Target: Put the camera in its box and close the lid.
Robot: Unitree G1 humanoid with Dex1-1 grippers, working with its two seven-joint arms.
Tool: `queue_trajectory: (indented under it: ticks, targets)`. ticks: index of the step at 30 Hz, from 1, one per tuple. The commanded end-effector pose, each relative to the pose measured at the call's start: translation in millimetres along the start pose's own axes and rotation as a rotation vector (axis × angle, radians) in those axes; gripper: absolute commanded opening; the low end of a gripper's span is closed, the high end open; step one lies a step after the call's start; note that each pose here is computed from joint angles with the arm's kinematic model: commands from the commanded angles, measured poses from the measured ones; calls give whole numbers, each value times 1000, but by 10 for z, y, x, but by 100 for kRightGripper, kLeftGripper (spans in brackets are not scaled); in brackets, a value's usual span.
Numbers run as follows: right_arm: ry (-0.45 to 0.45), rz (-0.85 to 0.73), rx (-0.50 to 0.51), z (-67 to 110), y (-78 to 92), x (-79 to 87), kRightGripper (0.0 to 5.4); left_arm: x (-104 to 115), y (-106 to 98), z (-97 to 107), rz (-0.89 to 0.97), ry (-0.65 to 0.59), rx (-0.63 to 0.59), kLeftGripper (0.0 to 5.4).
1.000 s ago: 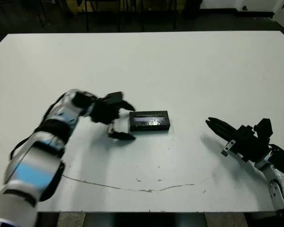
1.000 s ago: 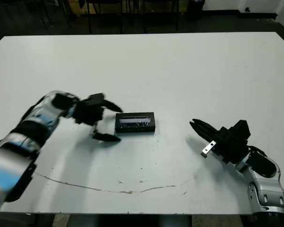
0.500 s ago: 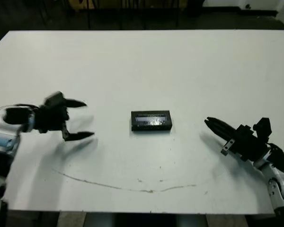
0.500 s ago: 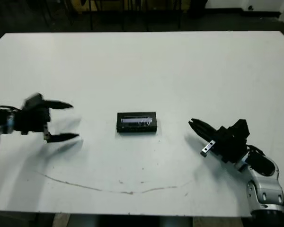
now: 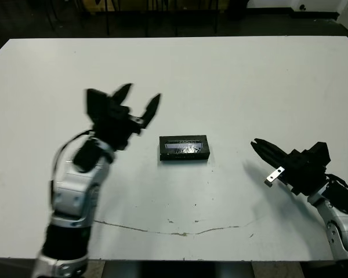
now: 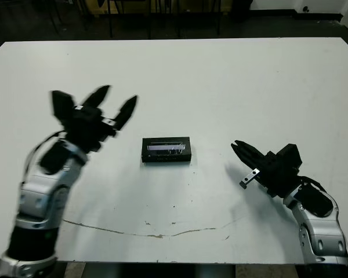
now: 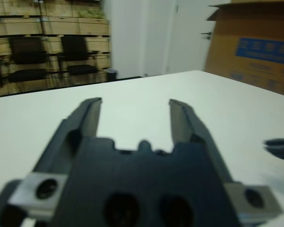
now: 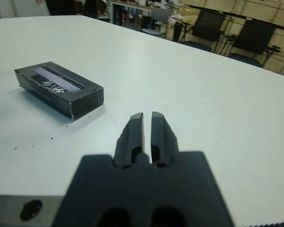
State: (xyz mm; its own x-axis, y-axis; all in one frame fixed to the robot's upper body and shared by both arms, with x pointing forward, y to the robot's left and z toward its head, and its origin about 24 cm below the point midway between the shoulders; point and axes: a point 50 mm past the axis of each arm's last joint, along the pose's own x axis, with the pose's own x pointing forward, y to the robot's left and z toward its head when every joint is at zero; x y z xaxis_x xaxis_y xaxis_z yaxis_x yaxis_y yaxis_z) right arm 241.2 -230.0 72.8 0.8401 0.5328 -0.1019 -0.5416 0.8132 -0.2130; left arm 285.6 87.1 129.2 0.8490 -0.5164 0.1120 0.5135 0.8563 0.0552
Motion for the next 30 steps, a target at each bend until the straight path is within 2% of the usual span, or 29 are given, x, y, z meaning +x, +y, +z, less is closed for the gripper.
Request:
queue_trajectory:
  ticks: [1, 7, 13, 26, 28, 30]
  targets:
    - [28, -7, 32, -63, 25, -30, 0, 89, -172, -212, -15, 119, 5, 228]
    - [40, -9, 10, -32, 33, -34, 0, 179, -312, -570, -6, 331, 28, 110]
    - [34, -1, 20, -31, 26, -30, 0, 94, -345, -747, -20, 441, 64, 1]
    - [46, 1, -2, 4, 37, -25, 0, -125, -304, -968, -6, 584, 41, 1]
    - [50, -3, -2, 6, 49, -22, 0, -147, -266, -980, 4, 570, 34, 1]
    - [44, -12, 4, 7, 63, -17, 0, -177, -219, -950, 31, 496, -2, 1]
